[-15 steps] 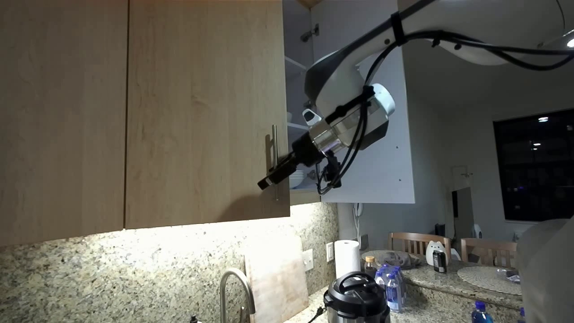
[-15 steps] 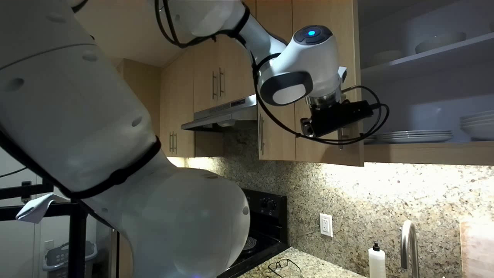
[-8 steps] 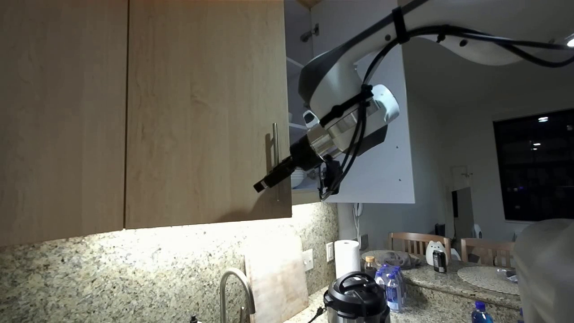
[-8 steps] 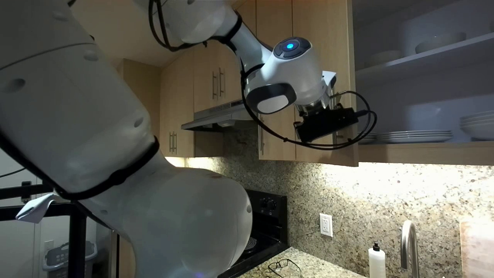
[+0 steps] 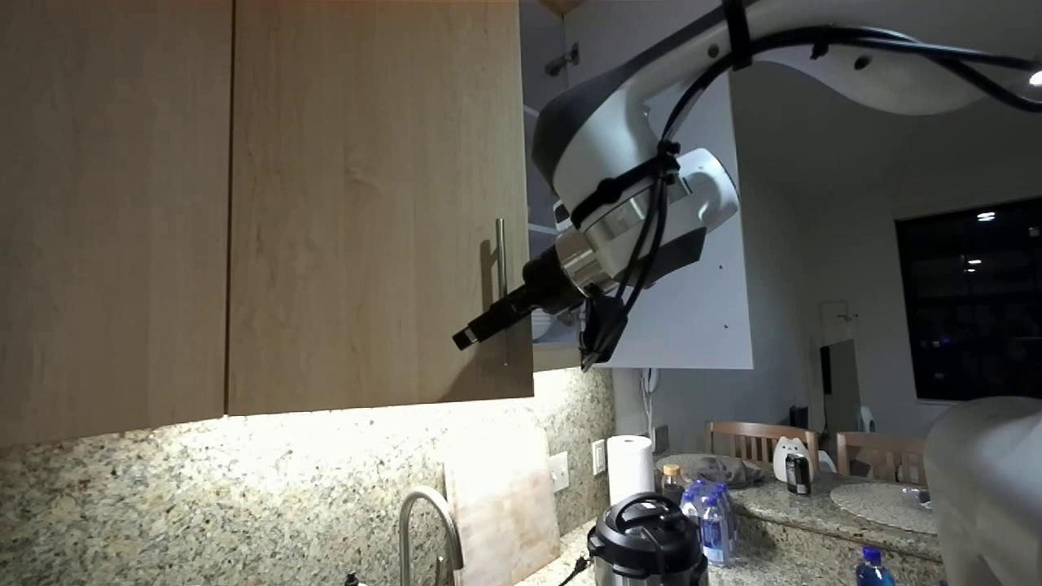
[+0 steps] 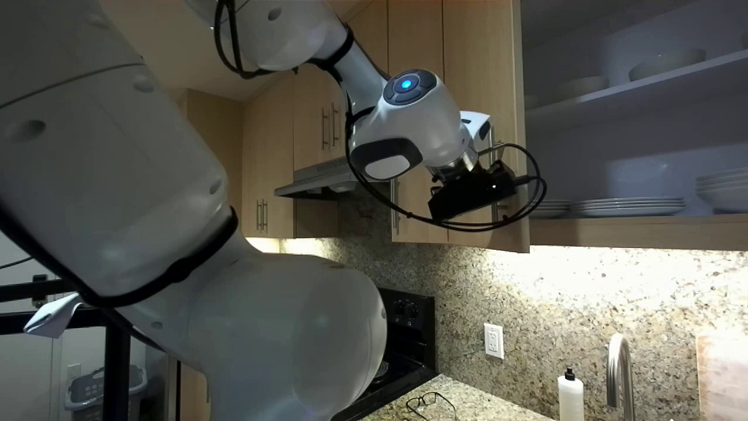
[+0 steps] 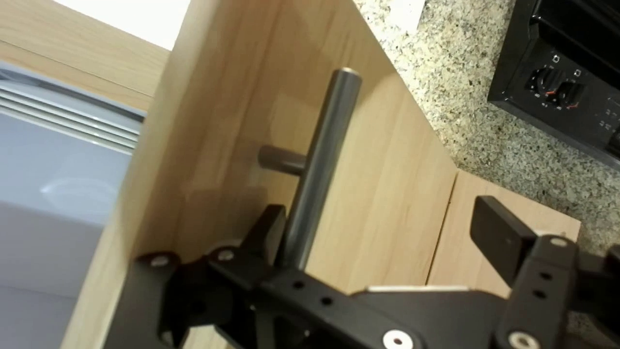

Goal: Open the left cabinet door

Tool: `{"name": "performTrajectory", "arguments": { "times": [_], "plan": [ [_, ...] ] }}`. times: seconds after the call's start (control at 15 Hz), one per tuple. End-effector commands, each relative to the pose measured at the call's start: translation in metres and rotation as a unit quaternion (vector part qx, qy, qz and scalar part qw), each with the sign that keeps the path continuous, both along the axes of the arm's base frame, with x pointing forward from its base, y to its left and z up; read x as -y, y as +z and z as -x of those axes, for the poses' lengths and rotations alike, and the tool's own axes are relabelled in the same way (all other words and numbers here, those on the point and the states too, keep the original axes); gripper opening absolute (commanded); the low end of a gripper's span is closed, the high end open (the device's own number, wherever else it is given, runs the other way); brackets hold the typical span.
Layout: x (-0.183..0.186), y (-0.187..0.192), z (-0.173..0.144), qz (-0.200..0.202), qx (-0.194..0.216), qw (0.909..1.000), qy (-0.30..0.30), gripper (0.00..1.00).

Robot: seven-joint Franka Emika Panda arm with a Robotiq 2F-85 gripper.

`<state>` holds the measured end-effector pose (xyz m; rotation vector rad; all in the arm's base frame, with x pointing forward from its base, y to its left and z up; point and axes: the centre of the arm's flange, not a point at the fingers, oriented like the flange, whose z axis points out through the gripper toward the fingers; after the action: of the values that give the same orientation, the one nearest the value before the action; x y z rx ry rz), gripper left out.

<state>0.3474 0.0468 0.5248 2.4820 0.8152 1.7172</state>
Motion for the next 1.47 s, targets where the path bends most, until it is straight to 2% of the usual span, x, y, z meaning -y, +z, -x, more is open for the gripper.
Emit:
{"name": "performTrajectory", "arguments": {
  "times": [0.0,0.8,1.4],
  "plan": [
    [-0.049,-0.037,0.012,-0.006,-0.027,0.999,0.034,1.0],
    [-0.095,-0.041,0.036,-0.017,-0.013,0.9996,-0.017,1.0],
    [-0.1,-0.039,0.054,-0.02,-0.015,0.9991,-0.033,1.0]
  ]
}}
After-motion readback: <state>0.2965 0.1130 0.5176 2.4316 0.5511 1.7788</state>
